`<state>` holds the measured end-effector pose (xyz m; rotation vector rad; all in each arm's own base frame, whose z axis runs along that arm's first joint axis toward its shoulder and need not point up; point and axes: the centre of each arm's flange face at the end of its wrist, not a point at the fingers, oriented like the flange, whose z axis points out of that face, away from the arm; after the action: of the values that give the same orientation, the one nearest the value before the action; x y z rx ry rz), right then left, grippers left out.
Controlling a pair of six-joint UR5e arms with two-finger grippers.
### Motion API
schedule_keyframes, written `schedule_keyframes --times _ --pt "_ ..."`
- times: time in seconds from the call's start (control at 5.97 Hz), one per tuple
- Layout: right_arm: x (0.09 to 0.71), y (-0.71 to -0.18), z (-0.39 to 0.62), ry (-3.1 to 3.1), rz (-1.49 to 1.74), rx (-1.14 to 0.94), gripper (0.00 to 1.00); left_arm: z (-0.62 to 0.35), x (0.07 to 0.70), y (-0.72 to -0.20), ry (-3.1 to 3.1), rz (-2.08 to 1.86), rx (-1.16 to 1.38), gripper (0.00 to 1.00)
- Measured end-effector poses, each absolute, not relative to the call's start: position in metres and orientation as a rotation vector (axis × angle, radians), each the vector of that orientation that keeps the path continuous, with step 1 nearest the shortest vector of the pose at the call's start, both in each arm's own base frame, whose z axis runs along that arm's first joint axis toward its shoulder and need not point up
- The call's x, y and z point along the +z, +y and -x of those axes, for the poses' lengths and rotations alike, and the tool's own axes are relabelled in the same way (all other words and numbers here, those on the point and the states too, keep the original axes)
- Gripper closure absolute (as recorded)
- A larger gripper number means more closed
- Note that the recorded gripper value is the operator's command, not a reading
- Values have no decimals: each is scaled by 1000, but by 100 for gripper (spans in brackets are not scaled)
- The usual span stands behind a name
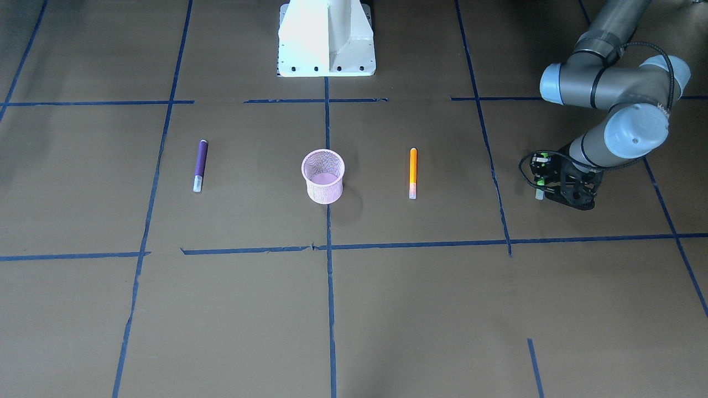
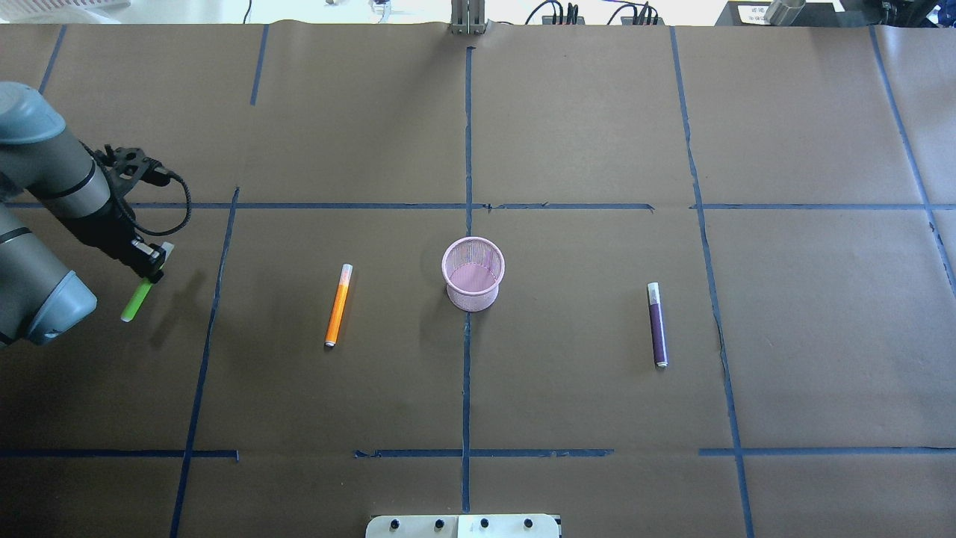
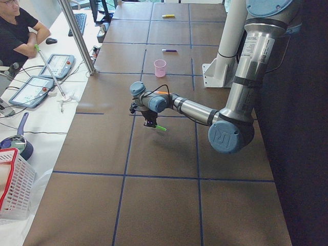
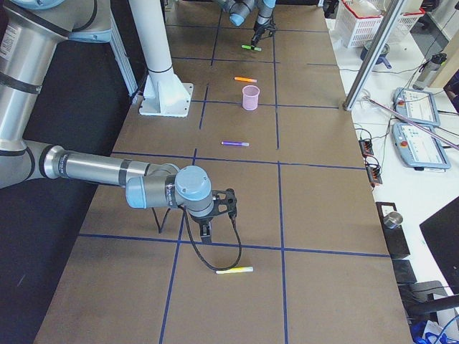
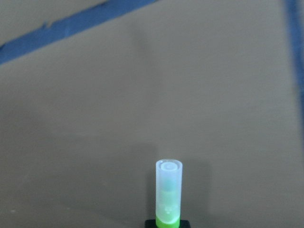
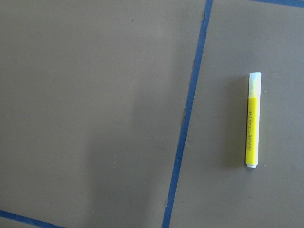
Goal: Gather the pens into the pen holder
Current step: 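Lift the green highlighter with the left gripper and carry it over the pink cup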
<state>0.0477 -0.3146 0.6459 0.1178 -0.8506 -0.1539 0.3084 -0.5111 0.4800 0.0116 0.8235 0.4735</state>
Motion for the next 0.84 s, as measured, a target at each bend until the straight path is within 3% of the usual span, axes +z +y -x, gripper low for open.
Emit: schedule_keyframes --times 0.33,0.5,0.84 --pt "645 -315 -47 -854 -120 -156 0 -314 346 -517 916 -197 462 100" --pt "645 -315 -47 -858 -120 -156 0 -320 268 -504 966 -291 418 100" --pt "644 -316 -47 -863 -129 -159 0 -367 178 -461 999 -491 365 100"
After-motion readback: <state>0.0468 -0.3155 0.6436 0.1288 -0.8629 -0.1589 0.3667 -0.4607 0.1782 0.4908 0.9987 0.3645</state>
